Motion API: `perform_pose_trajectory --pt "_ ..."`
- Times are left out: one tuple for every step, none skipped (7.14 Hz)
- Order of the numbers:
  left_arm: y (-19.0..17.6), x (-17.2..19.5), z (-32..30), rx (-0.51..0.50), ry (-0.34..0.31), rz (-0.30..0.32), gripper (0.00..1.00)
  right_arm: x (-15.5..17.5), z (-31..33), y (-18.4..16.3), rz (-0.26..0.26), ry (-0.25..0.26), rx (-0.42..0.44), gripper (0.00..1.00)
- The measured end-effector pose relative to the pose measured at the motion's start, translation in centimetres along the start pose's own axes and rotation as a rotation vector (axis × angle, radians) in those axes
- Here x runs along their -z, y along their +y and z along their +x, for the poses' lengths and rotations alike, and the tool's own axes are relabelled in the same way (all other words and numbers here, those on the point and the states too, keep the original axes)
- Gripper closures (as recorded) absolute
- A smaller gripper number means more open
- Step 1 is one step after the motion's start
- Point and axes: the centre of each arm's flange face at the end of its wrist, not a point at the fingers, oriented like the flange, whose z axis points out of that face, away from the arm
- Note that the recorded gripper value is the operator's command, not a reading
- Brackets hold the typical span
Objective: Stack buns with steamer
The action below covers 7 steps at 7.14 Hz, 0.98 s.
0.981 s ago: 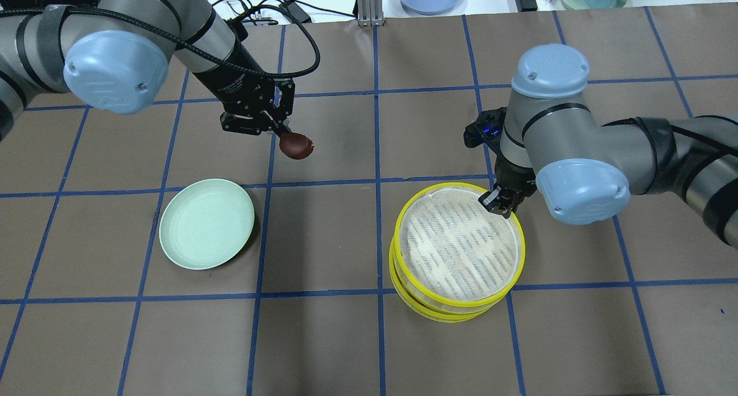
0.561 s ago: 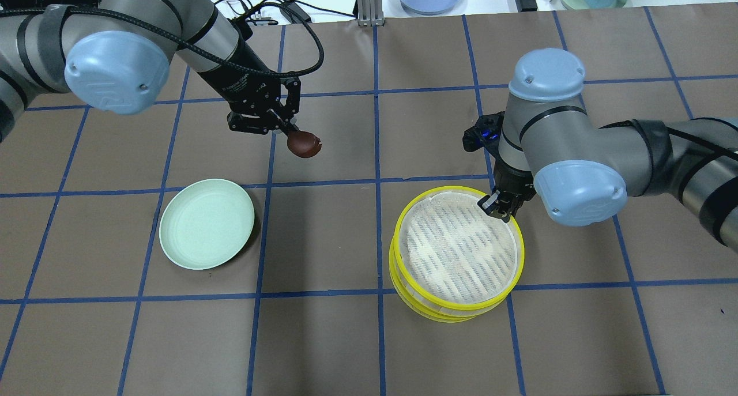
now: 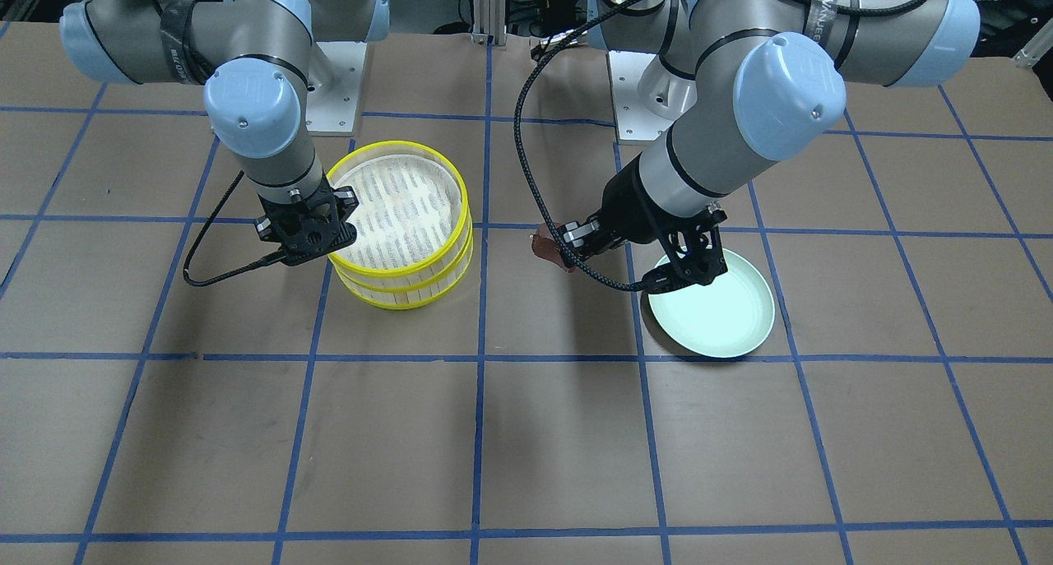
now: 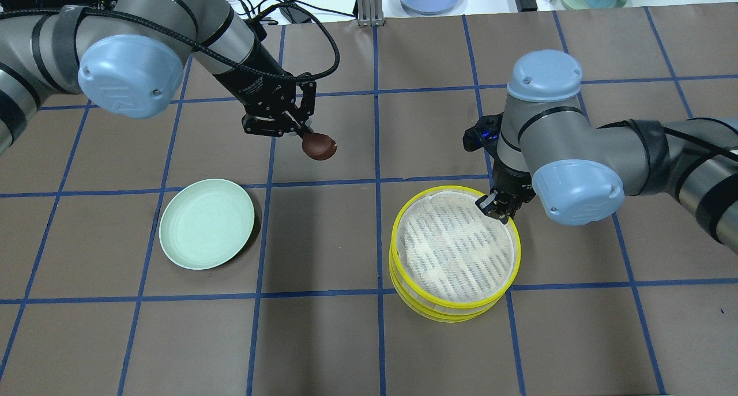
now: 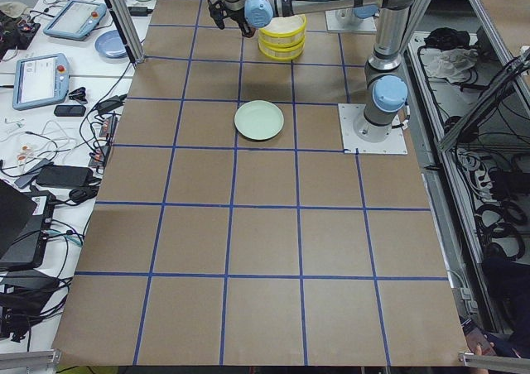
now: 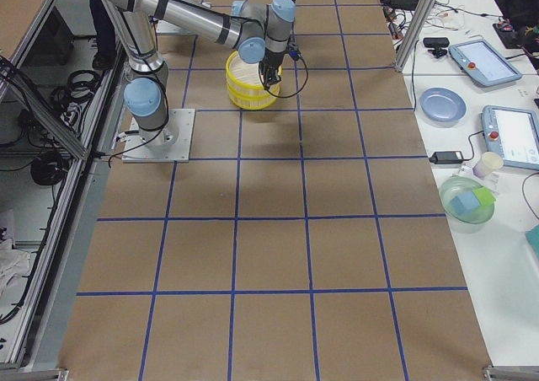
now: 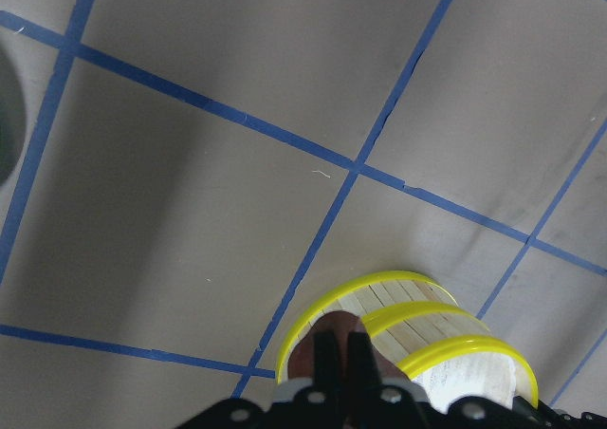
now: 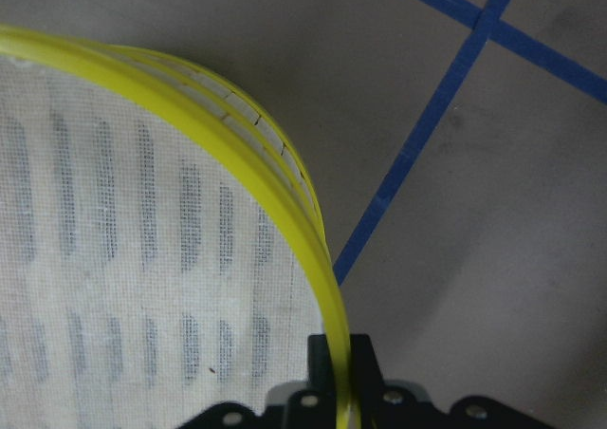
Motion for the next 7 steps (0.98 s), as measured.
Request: perform_pose_trajectory --pt "0.08 -0.02 0.08 -0.001 0.001 0.0 1.0 -0.05 -0.01 -0.01 -0.001 -0.001 -0.008 1.0" --pt "0.1 -0.01 0.12 -0.001 0.002 0.0 1.0 -0.1 -0.01 0.01 -0.006 -0.004 -0.012 1.0" --pt "0.11 0.0 0.15 -0.002 0.003 0.001 1.0 -0.17 -0.05 0.08 -0.014 -0.009 -0.018 1.0" --pt "0.11 0.01 0.16 -0.003 0.004 0.003 1.0 -0.19 -0.08 0.13 -0.018 -0.01 -0.028 1.0" --pt "0.1 0.02 0.17 -0.004 0.004 0.003 1.0 -0.12 -0.13 0.18 -0.018 -0.01 -0.033 1.0" --pt "0.1 0.03 0.18 -0.004 0.004 0.004 1.0 0.16 -0.19 0.23 -0.011 -0.011 -0.033 1.0" --pt "0.1 0.03 0.18 -0.004 0.004 0.004 1.0 0.64 -0.53 0.32 0.0 -0.007 -0.026 1.0"
